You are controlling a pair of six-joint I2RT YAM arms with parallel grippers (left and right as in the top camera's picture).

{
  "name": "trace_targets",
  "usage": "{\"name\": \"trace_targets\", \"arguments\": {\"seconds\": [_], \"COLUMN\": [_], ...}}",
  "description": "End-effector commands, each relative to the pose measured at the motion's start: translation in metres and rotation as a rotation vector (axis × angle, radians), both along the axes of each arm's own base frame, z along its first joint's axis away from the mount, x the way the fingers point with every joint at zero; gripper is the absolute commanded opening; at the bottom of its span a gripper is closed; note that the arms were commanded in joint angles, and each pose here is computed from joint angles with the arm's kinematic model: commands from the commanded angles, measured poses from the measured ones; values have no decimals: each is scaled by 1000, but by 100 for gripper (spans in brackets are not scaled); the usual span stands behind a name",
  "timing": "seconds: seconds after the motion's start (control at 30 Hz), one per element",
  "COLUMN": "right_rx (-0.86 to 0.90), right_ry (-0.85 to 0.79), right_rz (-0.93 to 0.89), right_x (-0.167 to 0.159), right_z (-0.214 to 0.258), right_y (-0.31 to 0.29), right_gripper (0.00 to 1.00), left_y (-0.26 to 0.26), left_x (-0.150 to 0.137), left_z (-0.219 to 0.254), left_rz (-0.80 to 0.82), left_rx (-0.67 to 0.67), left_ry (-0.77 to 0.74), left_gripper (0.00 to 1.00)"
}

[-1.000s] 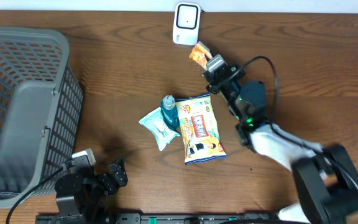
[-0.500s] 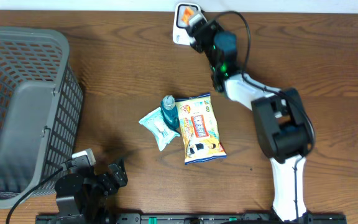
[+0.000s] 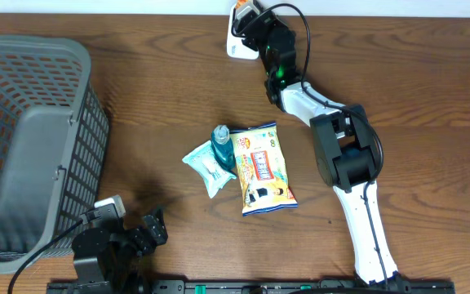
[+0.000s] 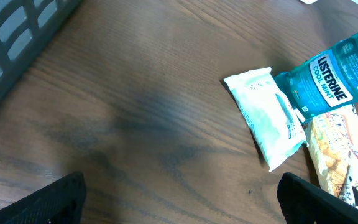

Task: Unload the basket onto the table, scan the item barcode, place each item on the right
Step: 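Carry the Kleenex pack up to the white scanner, then carry the Kleenex pack to the right table edge and release it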

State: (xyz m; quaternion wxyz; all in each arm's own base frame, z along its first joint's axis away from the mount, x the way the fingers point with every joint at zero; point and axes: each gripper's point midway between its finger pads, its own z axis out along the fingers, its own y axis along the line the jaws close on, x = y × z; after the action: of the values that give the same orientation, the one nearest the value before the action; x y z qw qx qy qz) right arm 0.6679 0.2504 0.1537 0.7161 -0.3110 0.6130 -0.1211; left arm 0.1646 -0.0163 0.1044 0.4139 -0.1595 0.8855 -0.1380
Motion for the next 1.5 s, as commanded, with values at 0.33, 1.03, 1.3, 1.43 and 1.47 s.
{"name": "trace_targets", "arguments": {"seconds": [0.33,1.03,1.3,1.43,1.47], "right_rx": [-103,34,271,339,343], "right_ry": [33,257,581,657,657], "right_rz": [2,-511,-988,-1240,-1290], "right_x": [-4,-54,-142,-174,-179], "right_z": [-11,120,89,50,43], "right_y": [20,-84,-213,-279,-295], "right_gripper": [1,1,2,2,2], "left_y": [-1,-1,-1,-1,-1], "left_x": [0,0,0,0,0], "left_z": [0,0,0,0,0], "left_rz": [-13,-13,-13,-13,-13], "left_rx": [3,3,3,3,3], "left_ry": [-4,-4,-4,-4,-4], "left_gripper": [98,98,98,98,98]}}
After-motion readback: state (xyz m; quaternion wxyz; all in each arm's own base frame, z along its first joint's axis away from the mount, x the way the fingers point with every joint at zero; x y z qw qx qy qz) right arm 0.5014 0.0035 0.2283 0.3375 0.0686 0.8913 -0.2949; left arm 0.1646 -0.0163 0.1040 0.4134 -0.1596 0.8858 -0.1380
